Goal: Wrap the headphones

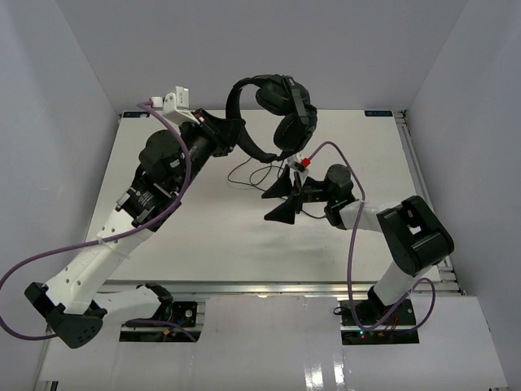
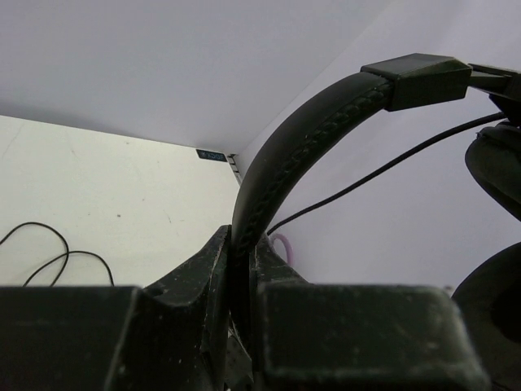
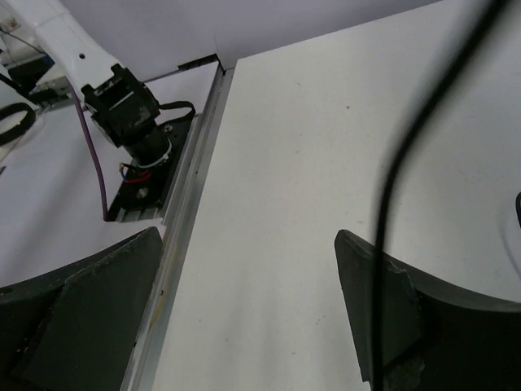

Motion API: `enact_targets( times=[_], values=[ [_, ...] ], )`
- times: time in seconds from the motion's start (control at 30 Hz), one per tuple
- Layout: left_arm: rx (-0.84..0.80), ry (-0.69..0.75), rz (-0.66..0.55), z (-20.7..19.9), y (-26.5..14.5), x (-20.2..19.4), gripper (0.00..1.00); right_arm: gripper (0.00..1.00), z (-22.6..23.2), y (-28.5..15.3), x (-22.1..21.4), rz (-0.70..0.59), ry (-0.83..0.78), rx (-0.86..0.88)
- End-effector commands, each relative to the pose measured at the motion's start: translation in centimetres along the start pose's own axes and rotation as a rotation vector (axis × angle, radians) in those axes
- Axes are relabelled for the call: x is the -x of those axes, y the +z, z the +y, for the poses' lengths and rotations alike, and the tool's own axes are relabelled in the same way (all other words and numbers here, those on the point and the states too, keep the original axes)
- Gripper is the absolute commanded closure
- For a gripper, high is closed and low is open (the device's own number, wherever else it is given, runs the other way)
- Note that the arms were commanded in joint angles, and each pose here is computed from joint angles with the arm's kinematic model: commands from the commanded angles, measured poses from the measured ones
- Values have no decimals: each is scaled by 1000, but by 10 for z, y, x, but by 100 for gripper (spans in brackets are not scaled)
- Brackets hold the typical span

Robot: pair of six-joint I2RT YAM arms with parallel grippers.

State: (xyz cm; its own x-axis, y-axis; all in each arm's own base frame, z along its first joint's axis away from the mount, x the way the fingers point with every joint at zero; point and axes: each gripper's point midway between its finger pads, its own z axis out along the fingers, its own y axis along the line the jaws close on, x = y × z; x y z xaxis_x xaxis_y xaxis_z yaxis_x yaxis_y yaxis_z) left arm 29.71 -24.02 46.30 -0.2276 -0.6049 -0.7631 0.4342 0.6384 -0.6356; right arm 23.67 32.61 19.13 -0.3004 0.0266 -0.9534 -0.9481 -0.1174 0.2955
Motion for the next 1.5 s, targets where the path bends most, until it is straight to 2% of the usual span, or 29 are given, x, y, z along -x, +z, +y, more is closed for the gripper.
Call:
enact_targets(
  times=[0.0, 0.13, 0.23, 0.4, 0.57, 0.73, 0.8, 0.87, 0.9, 0.97, 1.03, 1.13, 1.2, 1.3, 1.4, 1.47],
  values=[
    [-82, -93, -91, -24, -21, 34, 100, 4, 16, 6, 52, -152, -166, 55],
    [-76, -103, -109, -23, -26, 39, 100, 0, 14, 6, 50, -150, -179, 40],
    [-68, -106, -129, -23, -29, 45, 100, 13, 11, 5, 42, -121, -171, 33],
    [-4, -113, -182, -15, -30, 59, 100, 30, 8, 3, 31, -80, -216, 12],
    [73, -133, -227, -4, -30, 70, 100, 63, 3, 0, 22, -40, -215, -32],
    [147, -167, -268, 10, -30, 75, 100, 90, 8, 0, 27, -30, -228, -29],
    [192, -170, -305, 17, -31, 82, 100, 92, 5, -3, 20, 13, -193, -70],
    [232, -153, -334, 22, -29, 88, 100, 92, -4, -4, 25, 60, -264, -133],
    [259, -150, -349, 25, -28, 92, 100, 92, -8, -7, 6, 162, -217, -174],
    [340, -117, -354, 39, -18, 89, 100, 92, -16, -13, 13, 248, -324, -258],
    [397, -87, -361, 47, -10, 88, 100, 92, -11, -20, 13, 316, -351, -308],
    [540, 44, -375, 78, 6, 77, 100, 92, -12, -34, 28, 396, -437, -408],
    [577, 88, -383, 89, 13, 70, 100, 92, -6, -43, 32, 437, -449, -437],
    [676, 238, -359, 126, 30, 50, 100, 92, 2, -49, 54, 507, -589, -483],
    [743, 274, -270, 164, 50, 23, 100, 92, 9, -49, 70, 564, -678, -497],
    [775, 308, -204, 184, 61, 6, 100, 92, 5, -56, 88, 595, -743, -567]
  ],
)
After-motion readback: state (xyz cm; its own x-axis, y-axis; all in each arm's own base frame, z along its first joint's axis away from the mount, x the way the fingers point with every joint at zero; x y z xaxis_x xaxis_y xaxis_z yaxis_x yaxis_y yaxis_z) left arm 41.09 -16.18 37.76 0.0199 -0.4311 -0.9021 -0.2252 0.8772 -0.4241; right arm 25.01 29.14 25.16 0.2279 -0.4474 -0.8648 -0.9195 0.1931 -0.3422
